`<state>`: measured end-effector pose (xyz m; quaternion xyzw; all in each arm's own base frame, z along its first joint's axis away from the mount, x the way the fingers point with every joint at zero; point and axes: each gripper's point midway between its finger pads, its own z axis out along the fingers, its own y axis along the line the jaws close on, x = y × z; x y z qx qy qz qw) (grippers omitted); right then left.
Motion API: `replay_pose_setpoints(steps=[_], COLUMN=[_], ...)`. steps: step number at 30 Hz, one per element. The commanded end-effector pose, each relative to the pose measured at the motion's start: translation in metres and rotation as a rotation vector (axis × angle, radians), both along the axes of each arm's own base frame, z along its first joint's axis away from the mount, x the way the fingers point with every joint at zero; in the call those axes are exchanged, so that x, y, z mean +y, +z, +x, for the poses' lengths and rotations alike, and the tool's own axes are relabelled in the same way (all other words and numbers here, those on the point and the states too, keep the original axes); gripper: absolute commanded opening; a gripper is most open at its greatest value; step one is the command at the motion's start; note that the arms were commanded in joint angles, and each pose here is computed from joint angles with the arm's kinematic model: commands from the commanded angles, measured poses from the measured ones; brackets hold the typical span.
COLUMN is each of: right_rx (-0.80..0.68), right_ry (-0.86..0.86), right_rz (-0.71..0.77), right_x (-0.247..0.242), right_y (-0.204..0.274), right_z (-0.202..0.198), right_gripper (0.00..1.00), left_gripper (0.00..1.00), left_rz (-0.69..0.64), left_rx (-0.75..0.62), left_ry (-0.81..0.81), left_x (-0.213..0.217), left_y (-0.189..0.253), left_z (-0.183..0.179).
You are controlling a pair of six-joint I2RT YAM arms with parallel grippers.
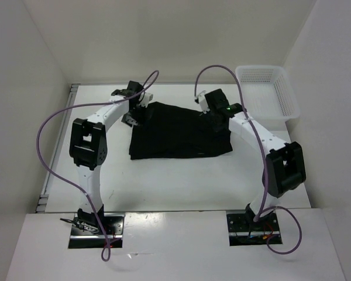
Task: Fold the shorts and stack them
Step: Fold the shorts
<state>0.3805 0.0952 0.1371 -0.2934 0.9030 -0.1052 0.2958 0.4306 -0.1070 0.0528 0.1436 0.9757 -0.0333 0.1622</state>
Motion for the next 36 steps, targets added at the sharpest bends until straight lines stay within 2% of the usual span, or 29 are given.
replay_pose_setpoints(steps=[1, 3, 6, 12, 16, 19, 25, 29, 32, 36], right_rx=[-0.057, 0.022, 0.106, 0.236, 0.301, 0.301, 0.152, 0.029, -0.008, -0.045], right_ry=[0.076, 0.104, 0.088, 0.046, 0.021, -0.009, -0.106, -0.104, 0.033, 0.229], right_rz=[0.100, 0.115, 0.101, 0.142, 0.186, 0.184, 0.208, 0.266, 0.328, 0.396], right_x=[0.047, 0.060, 0.065, 0.077, 0.088, 0.092, 0.100, 0.116, 0.149, 0.195], right_y=[0.008, -0.023, -0.063, -0.114, -0.133, -0.144, -0.133, -0.097, -0.060, -0.013], right_z=[0.029, 0.036, 0.042, 0.035, 0.033, 0.045, 0.105, 0.145, 0.149, 0.123], right_gripper=[0.16, 0.07, 0.00, 0.00, 0.00, 0.00, 0.00, 0.00, 0.00, 0.00], left_gripper=[0.87, 0.87, 0.88, 0.88, 0.88, 0.88, 0.90, 0.92, 0.93, 0.94], left_rz=[-0.096, -0.090, -0.101, -0.071, -0.066, -0.053, -0.064, -0.086, -0.122, -0.132], left_rx=[-0.058, -0.033, 0.005, 0.084, 0.107, 0.128, 0.099, 0.030, 0.027, 0.035], left_ry=[-0.109, -0.117, -0.132, -0.145, -0.135, -0.110, -0.019, 0.009, -0.003, -0.031], left_x=[-0.045, -0.050, -0.059, -0.064, -0.061, -0.052, -0.015, -0.004, -0.011, -0.025], left_y=[0.033, 0.018, -0.001, -0.038, -0.054, -0.069, -0.084, -0.071, -0.068, -0.064], left_z=[0.012, 0.015, 0.016, 0.006, 0.013, 0.022, 0.062, 0.088, 0.090, 0.082])
